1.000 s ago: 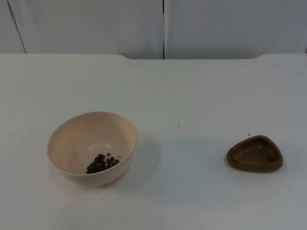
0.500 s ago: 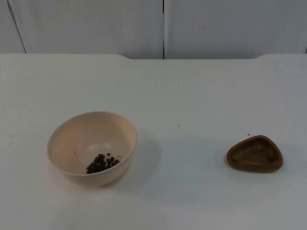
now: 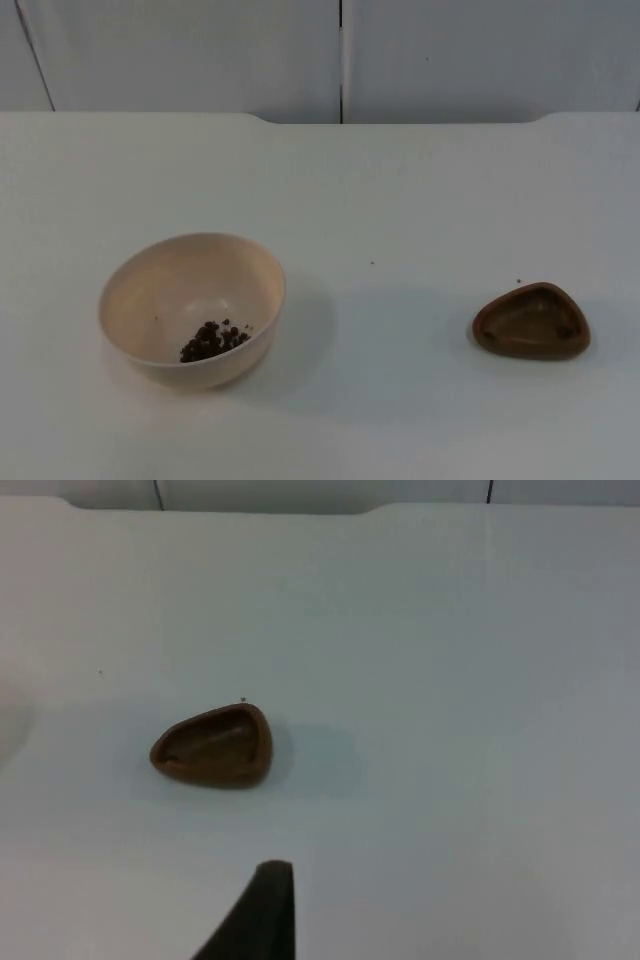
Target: Pick up the bowl with the left hand and pour the coffee beans from the cup into the bowl with the right hand.
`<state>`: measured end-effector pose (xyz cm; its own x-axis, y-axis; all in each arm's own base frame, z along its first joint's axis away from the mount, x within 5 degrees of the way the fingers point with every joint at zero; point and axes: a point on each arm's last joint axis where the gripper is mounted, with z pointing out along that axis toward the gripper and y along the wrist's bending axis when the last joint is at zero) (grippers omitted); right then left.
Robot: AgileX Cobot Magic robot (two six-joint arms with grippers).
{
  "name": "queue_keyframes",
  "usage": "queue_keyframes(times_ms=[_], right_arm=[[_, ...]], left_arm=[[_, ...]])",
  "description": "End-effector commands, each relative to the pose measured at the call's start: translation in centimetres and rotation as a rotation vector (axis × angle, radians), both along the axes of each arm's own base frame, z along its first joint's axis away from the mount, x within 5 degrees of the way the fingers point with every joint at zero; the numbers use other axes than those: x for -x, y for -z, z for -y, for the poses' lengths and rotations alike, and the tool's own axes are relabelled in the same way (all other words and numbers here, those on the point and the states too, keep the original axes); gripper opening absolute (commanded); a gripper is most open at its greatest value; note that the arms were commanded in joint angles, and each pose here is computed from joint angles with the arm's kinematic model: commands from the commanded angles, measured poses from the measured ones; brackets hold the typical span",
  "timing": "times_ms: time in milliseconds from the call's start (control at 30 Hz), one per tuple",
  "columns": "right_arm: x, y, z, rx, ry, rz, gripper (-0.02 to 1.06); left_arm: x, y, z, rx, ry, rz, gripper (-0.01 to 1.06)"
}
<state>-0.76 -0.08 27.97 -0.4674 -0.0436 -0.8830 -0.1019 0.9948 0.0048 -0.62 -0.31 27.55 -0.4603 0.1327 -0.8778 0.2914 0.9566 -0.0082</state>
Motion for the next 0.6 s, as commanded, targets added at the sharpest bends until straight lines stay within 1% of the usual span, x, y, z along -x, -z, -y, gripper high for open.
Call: queue_keyframes(times_ms=[0,333,433,567], right_arm=[[-0.02,-0.04,-0.08,-0.01,0.007,0.012,1.05],[-0.02,-0.04,-0.11,-0.014,0.01,0.012,1.05],[-0.02,-0.04,-0.11,-0.014,0.01,0.012,1.05],[-0.02,-0.04,-0.11,-0.014,0.01,0.012,1.05]], left_arm=[[-0.02,0.05,0.03,0.005,0.0,0.008,1.05],[-0.02,0.05,0.03,0.002,0.001,0.009,1.05],[-0.03,0.05,0.04,0.002,-0.018,0.009,1.05],[-0.05,0.05,0.08,0.002,-0.08,0.009,1.05]])
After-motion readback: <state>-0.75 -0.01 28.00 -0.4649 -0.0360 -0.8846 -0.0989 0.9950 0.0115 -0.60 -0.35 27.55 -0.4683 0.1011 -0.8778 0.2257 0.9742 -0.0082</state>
